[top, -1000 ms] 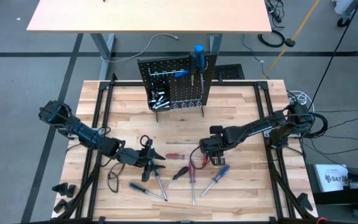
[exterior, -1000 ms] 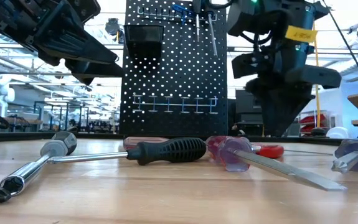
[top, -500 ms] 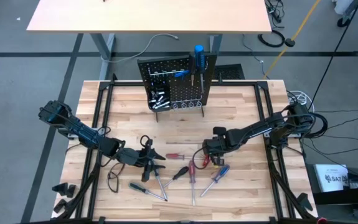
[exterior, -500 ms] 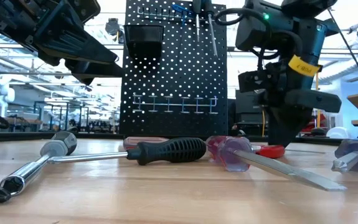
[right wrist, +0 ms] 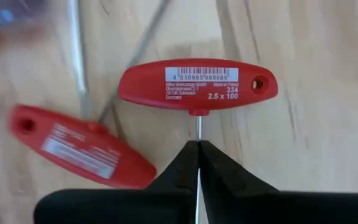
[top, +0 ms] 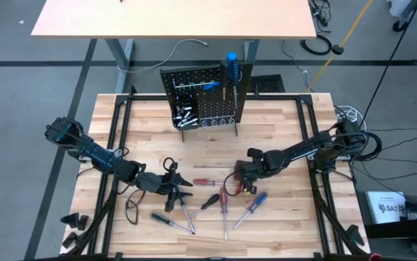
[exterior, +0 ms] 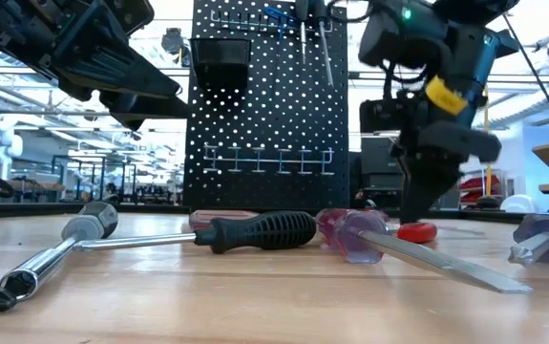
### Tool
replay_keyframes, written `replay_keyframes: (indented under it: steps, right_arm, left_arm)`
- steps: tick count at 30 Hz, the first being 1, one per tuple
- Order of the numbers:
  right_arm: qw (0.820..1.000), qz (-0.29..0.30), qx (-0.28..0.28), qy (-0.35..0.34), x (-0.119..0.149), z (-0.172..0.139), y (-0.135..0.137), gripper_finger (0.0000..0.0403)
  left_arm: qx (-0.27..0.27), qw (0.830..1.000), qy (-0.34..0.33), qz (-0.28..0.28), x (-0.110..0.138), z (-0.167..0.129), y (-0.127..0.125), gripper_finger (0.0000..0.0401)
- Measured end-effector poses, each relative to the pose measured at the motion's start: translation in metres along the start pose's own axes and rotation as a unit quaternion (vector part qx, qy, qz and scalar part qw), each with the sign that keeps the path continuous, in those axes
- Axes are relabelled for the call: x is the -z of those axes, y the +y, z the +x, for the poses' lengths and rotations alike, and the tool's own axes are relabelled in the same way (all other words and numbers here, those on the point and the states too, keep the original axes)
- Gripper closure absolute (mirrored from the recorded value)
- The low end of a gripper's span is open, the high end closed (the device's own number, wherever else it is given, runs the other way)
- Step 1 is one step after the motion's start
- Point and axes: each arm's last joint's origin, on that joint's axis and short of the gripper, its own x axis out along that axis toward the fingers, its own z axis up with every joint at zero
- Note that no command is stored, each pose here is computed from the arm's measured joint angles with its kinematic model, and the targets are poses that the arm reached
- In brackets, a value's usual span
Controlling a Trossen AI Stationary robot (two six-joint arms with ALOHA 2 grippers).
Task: Hang tools onto peg board
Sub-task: Hang the red allen wrench on the pegboard
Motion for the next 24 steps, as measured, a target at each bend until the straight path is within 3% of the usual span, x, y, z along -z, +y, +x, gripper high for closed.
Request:
replay_keyframes:
  steps: [4,9,12,19,24]
  right_arm:
    - [0.999,0.008,-0.013,-0.046,-0.006,-0.017,-0.001,0.0401]
    - [0.982,0.010,-0.053,-0.180,-0.022,-0.057,0.001,0.0402]
    - [0.951,-0.001,-0.091,-0.294,-0.035,-0.086,0.006,0.0402]
    - [0.858,-0.029,-0.127,-0.497,-0.060,-0.125,0.015,0.0403]
    - [0.829,-0.035,-0.127,-0.544,-0.067,-0.127,0.017,0.0403]
  left_arm:
    - [0.007,1.000,-0.013,0.002,-0.003,0.000,-0.001,0.0232]
    - [0.023,0.997,-0.065,0.018,-0.014,-0.002,-0.004,0.0232]
    - [0.034,0.992,-0.122,0.028,-0.024,-0.004,-0.007,0.0232]
    - [0.019,0.969,-0.245,0.025,-0.047,-0.012,-0.009,0.0232]
    - [-0.025,0.950,-0.309,0.030,-0.062,-0.018,-0.008,0.0232]
